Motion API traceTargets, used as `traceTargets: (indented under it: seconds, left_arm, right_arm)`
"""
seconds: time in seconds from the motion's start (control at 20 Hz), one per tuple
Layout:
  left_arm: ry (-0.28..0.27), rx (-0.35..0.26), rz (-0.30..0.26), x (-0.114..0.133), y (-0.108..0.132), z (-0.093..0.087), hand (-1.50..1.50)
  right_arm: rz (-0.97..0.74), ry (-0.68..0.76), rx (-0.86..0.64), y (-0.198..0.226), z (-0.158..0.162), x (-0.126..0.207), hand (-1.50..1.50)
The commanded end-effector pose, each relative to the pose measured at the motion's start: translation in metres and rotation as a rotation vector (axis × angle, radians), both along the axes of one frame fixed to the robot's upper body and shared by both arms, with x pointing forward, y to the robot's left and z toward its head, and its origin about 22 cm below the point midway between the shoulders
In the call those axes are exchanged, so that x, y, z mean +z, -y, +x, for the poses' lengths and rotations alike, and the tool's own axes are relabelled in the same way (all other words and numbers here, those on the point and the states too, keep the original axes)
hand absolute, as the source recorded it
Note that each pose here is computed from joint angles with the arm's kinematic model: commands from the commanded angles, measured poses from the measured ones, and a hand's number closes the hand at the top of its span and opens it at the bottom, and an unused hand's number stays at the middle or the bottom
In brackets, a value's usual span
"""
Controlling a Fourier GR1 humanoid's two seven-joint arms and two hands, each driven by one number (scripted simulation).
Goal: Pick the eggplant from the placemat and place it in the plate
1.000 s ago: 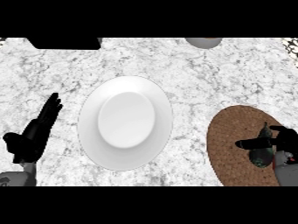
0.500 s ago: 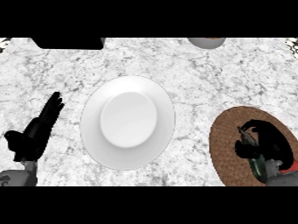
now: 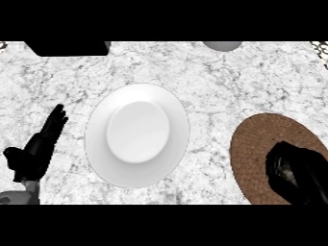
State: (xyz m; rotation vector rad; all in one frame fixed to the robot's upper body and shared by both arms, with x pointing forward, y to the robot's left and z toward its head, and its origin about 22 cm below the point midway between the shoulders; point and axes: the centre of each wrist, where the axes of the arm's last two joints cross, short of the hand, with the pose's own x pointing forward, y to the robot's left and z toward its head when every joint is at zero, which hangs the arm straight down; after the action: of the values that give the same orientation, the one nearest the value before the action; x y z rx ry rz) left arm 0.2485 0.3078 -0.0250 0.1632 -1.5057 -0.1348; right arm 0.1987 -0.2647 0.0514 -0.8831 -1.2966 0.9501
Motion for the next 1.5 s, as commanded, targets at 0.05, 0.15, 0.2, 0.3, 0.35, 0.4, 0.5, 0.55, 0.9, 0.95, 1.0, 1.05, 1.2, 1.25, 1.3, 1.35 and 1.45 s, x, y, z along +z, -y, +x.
traceTargets:
  seconds: [0.05,0.15,0.2,0.3,0.35,0.4,0.5,0.55,0.9,0.95,1.0,1.05,1.2,1.25,1.3,1.35,1.45]
  left_arm:
    - [0.011,-0.01,-0.007,0.007,0.004,-0.002,0.0]
    - [0.008,-0.002,-0.005,0.011,0.001,0.0,0.0]
    - [0.0,0.013,-0.007,0.0,-0.013,-0.013,0.0]
    - [0.024,0.015,0.006,0.013,0.002,0.015,0.0]
    - [0.013,0.006,0.018,0.009,0.001,-0.002,0.0]
    - [0.019,0.015,0.009,-0.011,0.005,-0.003,0.0]
    - [0.012,0.008,0.01,-0.006,-0.009,-0.005,0.0]
    - [0.006,-0.014,-0.01,0.005,0.003,0.001,0.0]
    - [-0.006,-0.018,0.002,0.006,0.0,-0.014,0.0]
    - [0.016,-0.007,0.01,0.006,0.013,0.016,0.0]
    - [-0.008,-0.019,-0.001,-0.002,0.007,0.01,0.0]
    - [0.021,-0.008,-0.002,0.002,0.002,0.018,0.0]
    - [-0.001,-0.02,-0.003,0.012,0.017,0.01,0.0]
    - [0.019,-0.015,-0.005,-0.007,0.015,0.002,0.0]
    - [0.0,-0.028,-0.006,0.013,0.006,0.015,0.0]
    - [0.001,-0.018,-0.003,0.003,0.004,-0.004,0.0]
    - [0.012,-0.019,0.012,-0.002,0.016,0.005,0.0]
  right_arm:
    - [0.022,0.126,0.082,-0.001,-0.022,0.048,1.5]
    - [0.02,0.209,0.092,-0.014,-0.024,0.073,1.5]
    - [0.005,0.227,0.093,-0.002,-0.038,0.057,1.5]
    - [0.055,0.316,0.091,-0.007,-0.035,0.073,1.5]
    - [0.066,0.359,0.091,-0.023,-0.045,0.083,1.5]
    - [0.068,0.391,0.077,-0.019,-0.041,0.082,1.5]
    - [0.089,0.44,0.084,-0.034,-0.046,0.098,1.5]
    - [0.065,0.436,0.083,-0.044,-0.042,0.093,1.5]
    - [0.146,0.403,0.155,-0.06,-0.018,0.119,1.5]
    - [0.123,0.426,0.154,-0.084,-0.005,0.128,1.5]
    - [0.128,0.41,0.165,-0.085,-0.019,0.121,1.5]
    - [0.121,0.418,0.174,-0.107,-0.013,0.128,1.5]
    - [0.135,0.371,0.217,-0.134,0.0,0.133,1.5]
    - [0.138,0.35,0.243,-0.137,0.005,0.127,1.5]
    - [0.146,0.322,0.24,-0.153,0.027,0.11,1.5]
    - [0.166,0.322,0.231,-0.161,0.022,0.108,1.5]
    - [0.177,0.307,0.27,-0.191,0.026,0.1,1.5]
